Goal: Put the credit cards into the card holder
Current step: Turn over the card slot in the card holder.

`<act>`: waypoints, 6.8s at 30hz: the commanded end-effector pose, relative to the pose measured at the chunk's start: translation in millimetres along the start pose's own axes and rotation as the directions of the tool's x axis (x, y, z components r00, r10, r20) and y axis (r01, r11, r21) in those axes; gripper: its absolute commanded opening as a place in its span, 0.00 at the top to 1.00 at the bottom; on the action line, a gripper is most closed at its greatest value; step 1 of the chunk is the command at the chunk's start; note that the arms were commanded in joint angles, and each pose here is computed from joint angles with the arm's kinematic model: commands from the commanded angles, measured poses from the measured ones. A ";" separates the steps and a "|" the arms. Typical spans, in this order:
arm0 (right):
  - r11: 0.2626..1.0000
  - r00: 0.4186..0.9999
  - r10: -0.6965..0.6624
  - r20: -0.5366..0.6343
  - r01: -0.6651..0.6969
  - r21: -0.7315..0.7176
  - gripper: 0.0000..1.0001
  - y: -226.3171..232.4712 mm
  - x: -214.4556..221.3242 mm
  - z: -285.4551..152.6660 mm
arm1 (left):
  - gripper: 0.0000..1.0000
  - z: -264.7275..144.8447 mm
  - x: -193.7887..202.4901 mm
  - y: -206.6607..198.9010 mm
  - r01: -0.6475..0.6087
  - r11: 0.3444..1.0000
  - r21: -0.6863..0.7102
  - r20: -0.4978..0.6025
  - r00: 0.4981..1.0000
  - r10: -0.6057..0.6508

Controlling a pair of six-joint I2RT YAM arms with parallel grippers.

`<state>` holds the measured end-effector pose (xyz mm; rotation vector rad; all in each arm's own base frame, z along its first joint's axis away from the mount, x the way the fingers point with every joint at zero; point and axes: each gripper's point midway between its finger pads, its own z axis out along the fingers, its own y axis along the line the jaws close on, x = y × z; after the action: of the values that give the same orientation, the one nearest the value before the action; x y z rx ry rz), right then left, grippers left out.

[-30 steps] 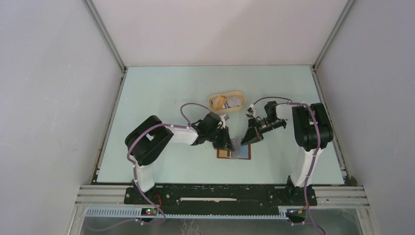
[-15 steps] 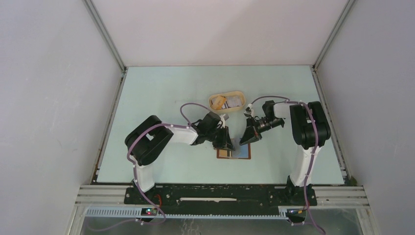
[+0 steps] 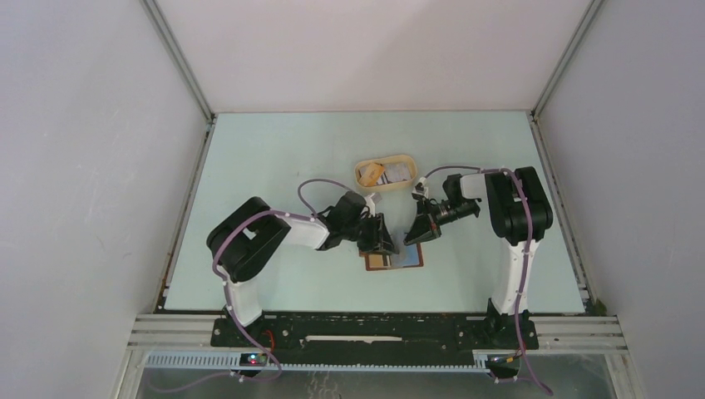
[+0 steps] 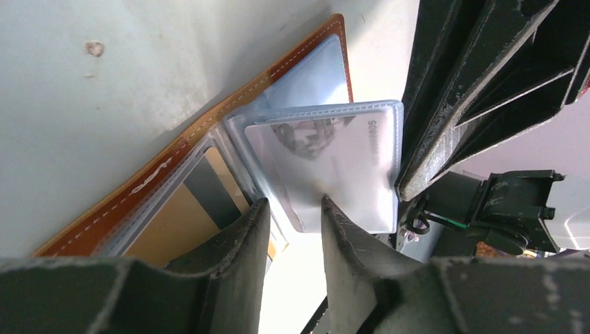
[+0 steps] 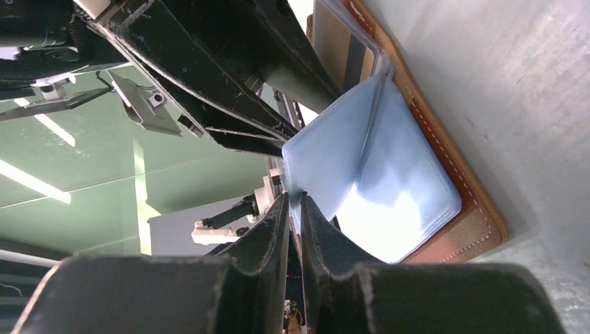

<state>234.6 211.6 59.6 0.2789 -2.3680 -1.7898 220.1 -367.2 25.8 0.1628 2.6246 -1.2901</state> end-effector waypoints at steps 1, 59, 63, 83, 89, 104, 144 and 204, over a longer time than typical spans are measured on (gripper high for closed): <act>0.997 0.999 -0.035 0.002 0.035 -0.068 0.81 14.8 -3.7 2.8 | 0.58 -8.3 -2.4 13.0 0.038 0.999 -0.018 0.042 0.998 -0.037; 0.963 0.988 -0.151 -0.010 0.149 0.223 0.48 -1.6 -10.4 7.2 | 0.58 -36.7 -30.1 15.0 0.039 0.999 -0.009 0.211 0.977 -0.036; 0.961 0.985 -0.171 -0.011 0.169 0.220 0.48 1.9 -10.9 7.8 | 0.62 -33.8 -27.6 15.8 0.041 0.999 -0.007 0.201 0.979 -0.038; 0.974 0.992 -0.123 -0.011 0.123 0.191 0.53 3.0 -9.7 13.0 | 0.70 -29.8 -25.9 21.1 0.019 0.999 -0.048 0.177 0.984 -0.010; 0.979 0.996 -0.084 -0.011 0.085 0.184 0.55 -0.7 -9.7 16.0 | 0.73 -27.0 -22.7 24.7 0.026 0.998 -0.061 0.159 0.987 -0.016; 0.982 1.000 0.009 -0.021 -0.004 0.191 0.54 -15.9 -7.5 25.1 | 0.73 -23.5 -17.5 24.3 0.025 0.998 -0.058 0.133 0.991 -0.018; 0.970 0.998 0.058 -0.005 -0.055 0.238 0.52 -27.7 -12.3 24.8 | 0.71 -19.6 -15.4 16.1 0.039 0.999 0.001 0.116 0.992 -0.039; 0.963 0.998 -0.064 0.010 0.059 0.264 0.59 -16.1 -22.2 7.4 | 0.86 -22.5 -22.3 1.2 -0.042 0.996 -0.085 0.095 0.994 0.050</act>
<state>246.9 219.3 33.3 0.3205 -2.6035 -1.4946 235.7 -337.9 36.7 0.0857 2.5907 -1.1163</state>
